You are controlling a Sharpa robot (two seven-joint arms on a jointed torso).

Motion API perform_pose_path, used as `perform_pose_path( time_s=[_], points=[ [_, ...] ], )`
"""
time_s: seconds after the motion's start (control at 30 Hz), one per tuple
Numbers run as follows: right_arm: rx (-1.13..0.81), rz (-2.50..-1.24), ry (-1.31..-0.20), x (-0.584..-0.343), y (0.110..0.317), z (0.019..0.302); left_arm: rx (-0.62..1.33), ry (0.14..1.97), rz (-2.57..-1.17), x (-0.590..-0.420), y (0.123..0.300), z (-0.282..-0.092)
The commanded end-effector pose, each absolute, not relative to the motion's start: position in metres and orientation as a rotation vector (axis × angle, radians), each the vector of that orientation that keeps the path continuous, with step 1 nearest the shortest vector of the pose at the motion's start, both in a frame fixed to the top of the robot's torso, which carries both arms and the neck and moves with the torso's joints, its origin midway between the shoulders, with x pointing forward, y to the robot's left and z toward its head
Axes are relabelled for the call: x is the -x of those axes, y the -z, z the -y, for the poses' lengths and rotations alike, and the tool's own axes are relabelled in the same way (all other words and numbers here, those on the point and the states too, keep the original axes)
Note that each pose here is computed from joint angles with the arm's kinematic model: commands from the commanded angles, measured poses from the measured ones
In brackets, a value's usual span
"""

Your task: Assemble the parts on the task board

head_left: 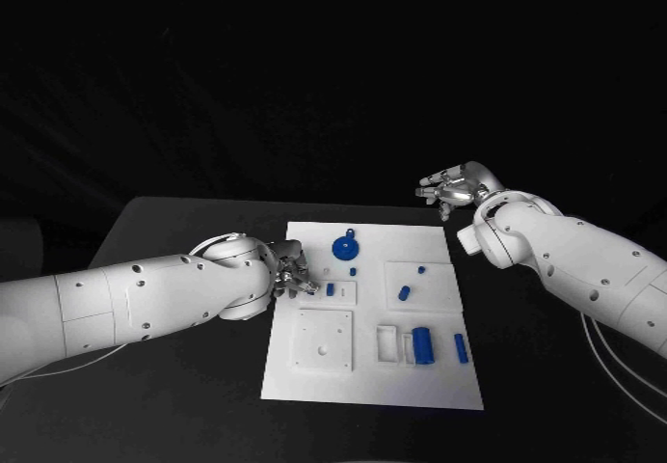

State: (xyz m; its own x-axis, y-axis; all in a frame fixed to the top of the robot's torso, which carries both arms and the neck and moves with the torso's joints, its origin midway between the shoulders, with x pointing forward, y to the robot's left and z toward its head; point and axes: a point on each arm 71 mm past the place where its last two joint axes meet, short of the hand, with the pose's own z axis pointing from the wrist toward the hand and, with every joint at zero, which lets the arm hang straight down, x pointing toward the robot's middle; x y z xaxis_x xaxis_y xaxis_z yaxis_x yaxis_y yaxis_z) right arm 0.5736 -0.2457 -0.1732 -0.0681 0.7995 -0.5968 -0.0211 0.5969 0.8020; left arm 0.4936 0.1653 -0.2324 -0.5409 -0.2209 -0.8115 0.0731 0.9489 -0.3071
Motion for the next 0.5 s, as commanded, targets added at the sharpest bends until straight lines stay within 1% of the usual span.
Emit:
perform_pose_path(
  time_s=[0.03,0.5],
  points=[
    [-0.678,-1.501,-0.781,-0.5733,0.1729,0.2442,0.083,0.392,-2.143,-0.4892,0.2373,-0.1596],
    [-0.678,-1.500,-0.780,-0.5732,0.1727,0.2445,0.085,0.385,-2.146,-0.4896,0.2376,-0.1601]
  ],
)
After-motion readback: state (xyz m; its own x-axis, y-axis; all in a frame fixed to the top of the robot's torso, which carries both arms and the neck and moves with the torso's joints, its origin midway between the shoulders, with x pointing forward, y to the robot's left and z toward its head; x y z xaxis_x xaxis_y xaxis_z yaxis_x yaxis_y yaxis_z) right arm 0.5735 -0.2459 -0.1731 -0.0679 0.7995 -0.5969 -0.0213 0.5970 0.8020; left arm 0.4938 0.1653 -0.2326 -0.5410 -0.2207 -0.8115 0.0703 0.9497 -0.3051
